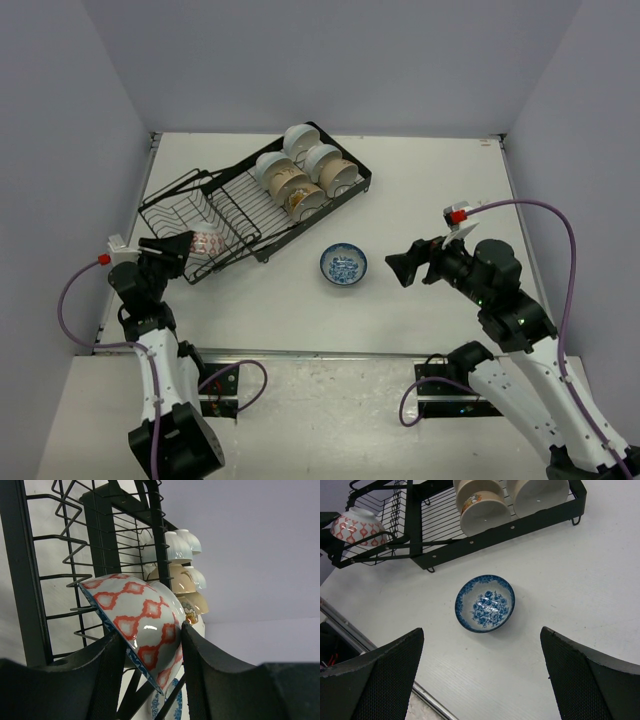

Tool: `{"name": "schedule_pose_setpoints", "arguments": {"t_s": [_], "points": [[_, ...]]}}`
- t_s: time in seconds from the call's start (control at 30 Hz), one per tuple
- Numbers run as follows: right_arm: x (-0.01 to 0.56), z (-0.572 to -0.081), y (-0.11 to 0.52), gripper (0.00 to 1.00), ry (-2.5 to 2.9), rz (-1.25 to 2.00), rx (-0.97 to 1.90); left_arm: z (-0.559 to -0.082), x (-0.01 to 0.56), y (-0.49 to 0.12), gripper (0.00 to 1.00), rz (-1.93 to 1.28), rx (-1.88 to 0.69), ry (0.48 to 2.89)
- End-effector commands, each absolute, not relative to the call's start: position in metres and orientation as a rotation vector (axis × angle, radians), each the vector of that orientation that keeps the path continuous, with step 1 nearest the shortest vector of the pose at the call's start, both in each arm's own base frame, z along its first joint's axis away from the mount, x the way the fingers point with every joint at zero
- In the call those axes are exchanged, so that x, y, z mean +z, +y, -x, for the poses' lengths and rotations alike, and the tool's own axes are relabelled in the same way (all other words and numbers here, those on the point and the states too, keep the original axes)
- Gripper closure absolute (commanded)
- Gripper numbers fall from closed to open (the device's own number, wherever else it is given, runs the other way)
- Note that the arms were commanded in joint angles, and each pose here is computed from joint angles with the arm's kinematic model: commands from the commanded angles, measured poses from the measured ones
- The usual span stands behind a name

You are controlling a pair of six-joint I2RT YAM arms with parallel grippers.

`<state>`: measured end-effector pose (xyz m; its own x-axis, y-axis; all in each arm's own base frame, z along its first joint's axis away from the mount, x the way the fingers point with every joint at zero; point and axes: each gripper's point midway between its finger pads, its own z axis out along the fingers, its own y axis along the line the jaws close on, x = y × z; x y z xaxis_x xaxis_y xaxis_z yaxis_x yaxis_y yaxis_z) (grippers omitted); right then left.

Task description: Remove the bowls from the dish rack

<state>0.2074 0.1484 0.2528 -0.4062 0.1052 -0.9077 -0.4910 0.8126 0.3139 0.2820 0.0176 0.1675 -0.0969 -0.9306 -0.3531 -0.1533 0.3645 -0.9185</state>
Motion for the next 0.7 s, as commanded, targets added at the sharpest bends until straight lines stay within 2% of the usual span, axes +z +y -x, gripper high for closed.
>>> {"name": "schedule_pose_setpoints", "arguments": {"t_s": [0.0, 0.67], "points": [[0.273, -0.203, 0.155, 0.01, 1.825, 0.308, 0.724, -0.282, 0.156, 0.021, 0.53, 1.031, -0.861, 1.56], [0.302, -0.189, 0.137, 0.01, 1.679, 0.246, 0.705, -0.281, 0.176, 0.021, 0.53, 0.989, -0.841, 1.542]]}}
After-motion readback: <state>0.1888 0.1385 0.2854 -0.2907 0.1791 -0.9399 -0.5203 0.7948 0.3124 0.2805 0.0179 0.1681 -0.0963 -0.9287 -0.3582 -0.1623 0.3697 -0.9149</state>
